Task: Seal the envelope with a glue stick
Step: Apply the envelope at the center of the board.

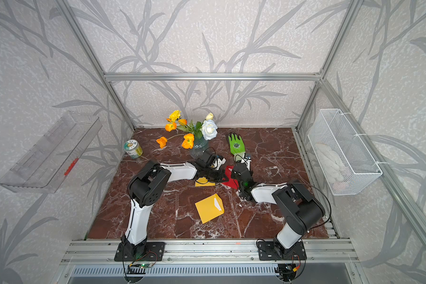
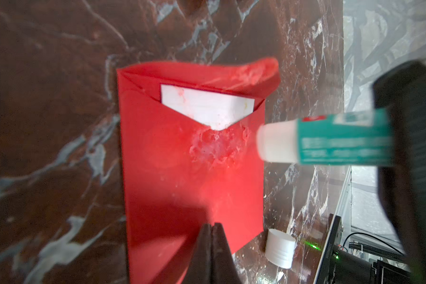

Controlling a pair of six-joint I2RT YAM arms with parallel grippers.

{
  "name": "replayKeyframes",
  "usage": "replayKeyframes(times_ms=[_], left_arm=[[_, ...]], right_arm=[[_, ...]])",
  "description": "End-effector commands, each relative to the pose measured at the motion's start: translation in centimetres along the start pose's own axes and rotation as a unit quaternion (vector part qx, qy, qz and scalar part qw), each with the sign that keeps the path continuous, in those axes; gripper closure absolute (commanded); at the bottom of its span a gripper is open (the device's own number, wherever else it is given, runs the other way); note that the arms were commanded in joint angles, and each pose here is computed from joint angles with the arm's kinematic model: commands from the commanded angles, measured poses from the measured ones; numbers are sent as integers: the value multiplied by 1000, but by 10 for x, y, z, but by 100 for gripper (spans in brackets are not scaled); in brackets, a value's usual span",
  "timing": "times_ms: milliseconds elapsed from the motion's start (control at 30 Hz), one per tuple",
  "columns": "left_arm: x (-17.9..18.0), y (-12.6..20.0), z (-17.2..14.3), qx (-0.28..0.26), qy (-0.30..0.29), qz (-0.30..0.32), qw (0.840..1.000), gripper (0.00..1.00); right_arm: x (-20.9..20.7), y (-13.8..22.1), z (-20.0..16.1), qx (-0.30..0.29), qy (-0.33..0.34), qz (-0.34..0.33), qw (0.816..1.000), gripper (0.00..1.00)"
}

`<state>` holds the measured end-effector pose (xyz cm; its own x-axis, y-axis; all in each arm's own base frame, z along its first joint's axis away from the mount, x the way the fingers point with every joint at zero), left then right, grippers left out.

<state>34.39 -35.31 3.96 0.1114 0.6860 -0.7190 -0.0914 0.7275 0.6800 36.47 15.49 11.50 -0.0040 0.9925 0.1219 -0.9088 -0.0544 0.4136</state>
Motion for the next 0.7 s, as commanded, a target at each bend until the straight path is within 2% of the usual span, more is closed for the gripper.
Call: replayKeyframes(times_ms=[0, 200, 333, 367, 500, 567, 667], left_arm=[[64, -12, -37, 50, 63, 106, 991, 100], [47, -6, -30, 41, 60, 81, 994, 100], [22, 5, -19, 28, 52, 51, 997, 82], [16, 8, -16, 24, 50, 43, 998, 77], [-7, 20, -8, 14, 42, 19, 999, 68], [-16, 28, -4, 6, 39, 12, 999, 59], [-28, 39, 0, -5, 34, 2, 999, 53]], right_arm=[[-14, 10, 27, -20, -36, -1, 999, 100], [-18, 21, 33, 4, -65, 49, 997, 100], [-12, 28, 29, 44, -67, 100, 992, 100], [-12, 29, 27, 60, -85, 110, 988, 100], [-17, 31, 18, 108, -114, 134, 978, 100], [-19, 34, 16, 115, -119, 139, 976, 100], [-20, 38, 16, 110, -121, 144, 976, 100]])
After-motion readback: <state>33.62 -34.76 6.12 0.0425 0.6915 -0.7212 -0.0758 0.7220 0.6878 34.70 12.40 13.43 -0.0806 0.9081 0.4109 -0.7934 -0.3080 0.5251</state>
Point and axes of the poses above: each gripper's point midway between its finger pads, its own y axis back along the fingers, its own x axis along the line the jaws close on, z = x × y, the point moved 3 cm from there along y, back along the fingers, and after that the axes turned 12 degrees about y, right-handed, at the moved point
